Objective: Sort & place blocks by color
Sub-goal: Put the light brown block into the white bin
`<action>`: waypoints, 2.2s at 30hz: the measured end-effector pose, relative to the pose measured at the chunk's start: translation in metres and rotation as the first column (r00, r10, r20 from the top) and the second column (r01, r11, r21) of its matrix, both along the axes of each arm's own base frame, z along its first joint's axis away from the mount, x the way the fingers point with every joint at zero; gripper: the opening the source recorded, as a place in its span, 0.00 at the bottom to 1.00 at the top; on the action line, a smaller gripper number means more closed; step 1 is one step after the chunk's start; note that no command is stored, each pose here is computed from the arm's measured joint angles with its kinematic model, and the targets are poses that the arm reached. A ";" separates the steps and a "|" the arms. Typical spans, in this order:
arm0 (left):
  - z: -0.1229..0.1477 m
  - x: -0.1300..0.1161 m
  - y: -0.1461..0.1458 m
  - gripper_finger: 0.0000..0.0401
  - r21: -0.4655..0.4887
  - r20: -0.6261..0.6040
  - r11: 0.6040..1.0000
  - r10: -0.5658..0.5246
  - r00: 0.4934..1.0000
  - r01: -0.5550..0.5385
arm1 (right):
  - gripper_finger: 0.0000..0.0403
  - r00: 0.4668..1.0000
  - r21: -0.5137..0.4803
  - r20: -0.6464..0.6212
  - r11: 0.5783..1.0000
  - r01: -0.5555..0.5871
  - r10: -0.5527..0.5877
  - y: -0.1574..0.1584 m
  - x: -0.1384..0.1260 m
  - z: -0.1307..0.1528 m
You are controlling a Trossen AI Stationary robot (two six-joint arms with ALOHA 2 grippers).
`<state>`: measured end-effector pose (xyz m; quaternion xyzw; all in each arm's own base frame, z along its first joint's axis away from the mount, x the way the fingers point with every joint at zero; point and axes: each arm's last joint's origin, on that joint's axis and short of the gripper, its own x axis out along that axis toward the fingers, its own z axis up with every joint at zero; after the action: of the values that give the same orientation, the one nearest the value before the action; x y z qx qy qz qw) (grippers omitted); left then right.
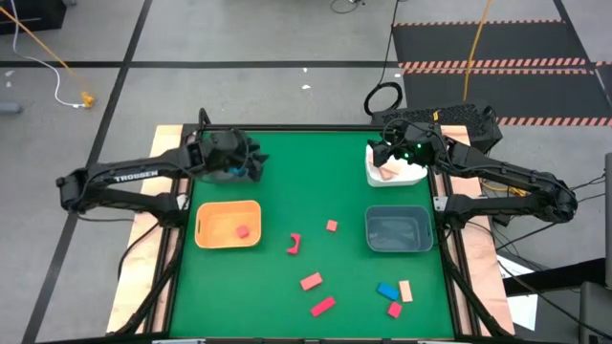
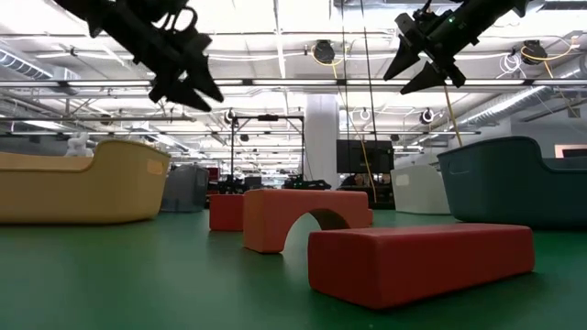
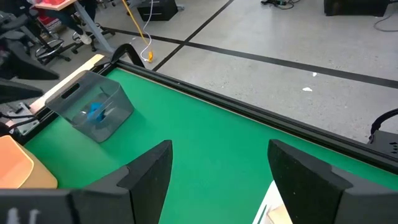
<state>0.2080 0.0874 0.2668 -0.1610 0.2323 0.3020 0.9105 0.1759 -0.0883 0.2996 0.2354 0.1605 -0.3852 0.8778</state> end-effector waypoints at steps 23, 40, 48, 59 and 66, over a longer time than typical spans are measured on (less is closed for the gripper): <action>0.047 0.014 -0.064 0.58 0.012 0.467 0.973 -0.211 0.859 0.232 | 0.63 0.998 -0.029 0.063 0.999 0.016 -0.014 -0.004 0.002 0.006; 0.071 0.012 -0.127 0.58 0.076 0.668 0.885 -0.388 0.636 0.460 | 0.63 0.928 0.212 0.370 0.969 -0.127 0.041 0.002 0.011 0.016; 0.071 0.008 -0.143 0.58 0.064 0.671 0.880 -0.387 0.632 0.471 | 0.63 0.887 0.366 0.308 0.818 -0.443 0.343 0.045 0.020 0.004; 0.071 0.006 -0.151 0.58 0.062 0.670 0.869 -0.401 0.624 0.492 | 0.63 0.784 0.581 0.319 0.543 -0.606 0.533 0.120 0.019 -0.002; 0.070 0.006 -0.153 0.58 0.060 0.661 0.863 -0.411 0.628 0.502 | 0.63 0.699 0.684 0.348 0.341 -0.645 0.625 0.171 0.004 -0.002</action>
<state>0.2136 -0.0655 0.3367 -0.2505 -0.0482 -0.0303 0.9665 0.1794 0.0829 0.2980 0.5068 0.3754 0.0955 0.7702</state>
